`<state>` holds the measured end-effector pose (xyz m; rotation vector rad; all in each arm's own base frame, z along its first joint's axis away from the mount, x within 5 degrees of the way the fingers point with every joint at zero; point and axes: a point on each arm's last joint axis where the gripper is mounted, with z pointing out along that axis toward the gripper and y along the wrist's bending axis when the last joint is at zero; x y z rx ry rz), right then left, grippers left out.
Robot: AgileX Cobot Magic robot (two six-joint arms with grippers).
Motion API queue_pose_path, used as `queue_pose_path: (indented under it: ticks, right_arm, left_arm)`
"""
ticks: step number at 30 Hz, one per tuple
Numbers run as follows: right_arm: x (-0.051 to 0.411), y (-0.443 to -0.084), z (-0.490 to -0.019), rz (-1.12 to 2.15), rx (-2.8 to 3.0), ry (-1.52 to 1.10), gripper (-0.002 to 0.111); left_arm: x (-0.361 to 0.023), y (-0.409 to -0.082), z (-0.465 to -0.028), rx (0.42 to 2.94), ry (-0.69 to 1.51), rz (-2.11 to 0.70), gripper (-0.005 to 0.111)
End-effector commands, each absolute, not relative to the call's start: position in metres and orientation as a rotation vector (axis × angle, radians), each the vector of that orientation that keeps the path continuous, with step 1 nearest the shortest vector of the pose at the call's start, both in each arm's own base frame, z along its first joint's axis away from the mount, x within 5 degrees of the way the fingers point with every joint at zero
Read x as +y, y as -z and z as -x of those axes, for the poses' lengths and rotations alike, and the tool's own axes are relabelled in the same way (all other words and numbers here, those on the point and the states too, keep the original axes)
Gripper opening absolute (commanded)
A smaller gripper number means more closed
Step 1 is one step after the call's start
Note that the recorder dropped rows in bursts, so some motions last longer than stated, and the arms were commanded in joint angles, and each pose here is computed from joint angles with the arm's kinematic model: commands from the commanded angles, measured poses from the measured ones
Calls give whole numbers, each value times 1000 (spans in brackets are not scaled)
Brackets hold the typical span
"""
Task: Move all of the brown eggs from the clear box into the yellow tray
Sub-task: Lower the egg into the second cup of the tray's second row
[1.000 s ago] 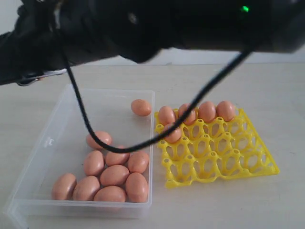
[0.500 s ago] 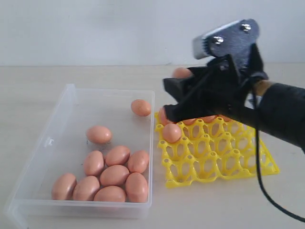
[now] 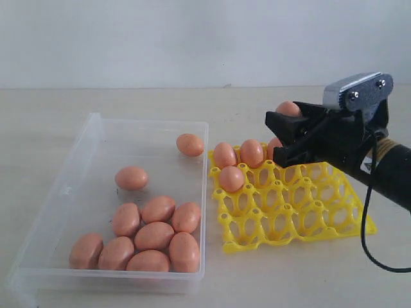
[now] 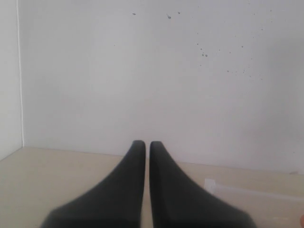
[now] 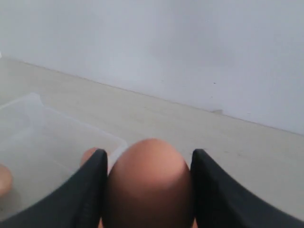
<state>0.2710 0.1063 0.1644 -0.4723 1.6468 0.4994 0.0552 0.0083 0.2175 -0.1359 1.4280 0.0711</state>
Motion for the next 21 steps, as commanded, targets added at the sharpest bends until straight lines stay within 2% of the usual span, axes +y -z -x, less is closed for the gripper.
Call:
queue_pose_path:
  ticks: [1,8,21]
  right_arm:
    - [99,-130,-276,516,1666,-638,0]
    - [92,-97,-292,631,1741,-797,0]
    - [96,-100,-300,685,1710,-837,0]
  left_arm:
    - [8,-218,-55,1429,-77,127,4]
    - [8,-218,-55,1429,-77,127,4]
    - [8,-218,-55,1429,-77,127,4]
